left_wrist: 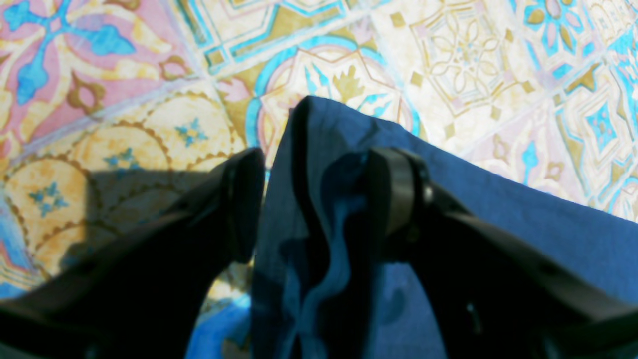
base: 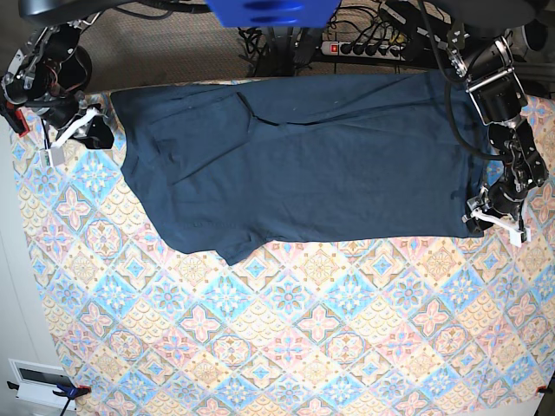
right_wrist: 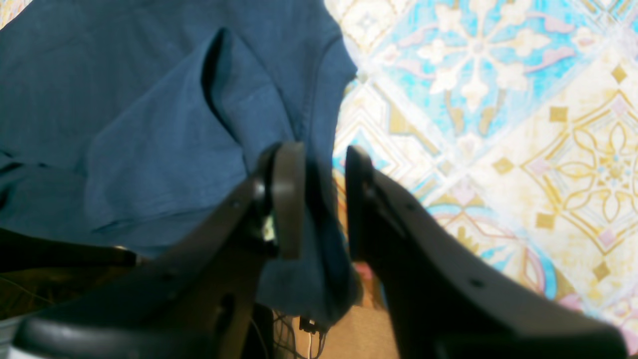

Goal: Layout the t-shirt on the table in an organized manner, then fold the t-shirt properly
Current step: 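Release the hem corner and grasp the shirt's side edge with the left gripper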

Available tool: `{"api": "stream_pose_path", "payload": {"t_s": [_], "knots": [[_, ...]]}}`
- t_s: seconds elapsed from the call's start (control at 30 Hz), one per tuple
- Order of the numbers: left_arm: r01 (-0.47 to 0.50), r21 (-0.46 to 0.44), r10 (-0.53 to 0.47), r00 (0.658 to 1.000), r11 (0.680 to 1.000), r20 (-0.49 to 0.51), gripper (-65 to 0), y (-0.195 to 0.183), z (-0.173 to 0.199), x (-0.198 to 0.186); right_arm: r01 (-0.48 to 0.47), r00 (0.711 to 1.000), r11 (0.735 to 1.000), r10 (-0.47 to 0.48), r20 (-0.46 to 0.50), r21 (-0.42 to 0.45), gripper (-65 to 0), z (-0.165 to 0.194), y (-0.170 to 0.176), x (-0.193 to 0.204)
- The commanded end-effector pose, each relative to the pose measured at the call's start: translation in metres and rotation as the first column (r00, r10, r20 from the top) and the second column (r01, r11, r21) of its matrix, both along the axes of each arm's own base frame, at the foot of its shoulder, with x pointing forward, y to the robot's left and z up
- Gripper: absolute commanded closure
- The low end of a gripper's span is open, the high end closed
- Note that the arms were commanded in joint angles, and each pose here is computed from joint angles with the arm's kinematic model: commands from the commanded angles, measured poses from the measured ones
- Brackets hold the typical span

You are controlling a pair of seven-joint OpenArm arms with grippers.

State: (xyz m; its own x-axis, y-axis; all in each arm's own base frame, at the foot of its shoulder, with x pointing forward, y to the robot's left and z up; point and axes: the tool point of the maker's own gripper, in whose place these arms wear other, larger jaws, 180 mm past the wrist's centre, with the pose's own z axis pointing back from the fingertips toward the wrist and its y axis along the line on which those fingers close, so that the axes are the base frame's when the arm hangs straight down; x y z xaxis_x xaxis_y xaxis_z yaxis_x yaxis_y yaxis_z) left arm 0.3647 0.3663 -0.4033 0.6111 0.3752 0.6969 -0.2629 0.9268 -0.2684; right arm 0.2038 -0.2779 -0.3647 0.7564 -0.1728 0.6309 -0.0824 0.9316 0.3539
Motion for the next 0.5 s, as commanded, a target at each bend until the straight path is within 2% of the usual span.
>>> {"api": "stream_pose_path", "payload": {"t_s": [0.0,0.17,0.33,0.47], "knots": [[-0.011,0.032,0.009,0.998,0.999,0.058,-32.6,0.012,0.021,0.012,-0.006,0.999,1.0,0.007,0.048,-0.014,-14.1,0.013,-0.004,0.008],[-0.042,0.08,0.039,0.998,0.996,0.042,-32.6,0.02,0.016,0.009,-0.006,0.999,1.0,0.007,0.048,-0.014,-14.1,0.013,-0.004,0.008],[-0.056,0.04,0.057,0.998,0.998,-0.017,-32.3,0.017,-0.012,-0.009,-0.006,0.999,1.0,0.007,0.047,-0.012,-14.1,0.013,-0.003,0.008],[-0.027,0.001,0.027,0.999,1.0,-0.034,-32.2,-0.005,-0.026,-0.014,-0.007,0.999,1.0,0.008,0.048,-0.013,-14.1,0.013,-0.003,0.008]]}}
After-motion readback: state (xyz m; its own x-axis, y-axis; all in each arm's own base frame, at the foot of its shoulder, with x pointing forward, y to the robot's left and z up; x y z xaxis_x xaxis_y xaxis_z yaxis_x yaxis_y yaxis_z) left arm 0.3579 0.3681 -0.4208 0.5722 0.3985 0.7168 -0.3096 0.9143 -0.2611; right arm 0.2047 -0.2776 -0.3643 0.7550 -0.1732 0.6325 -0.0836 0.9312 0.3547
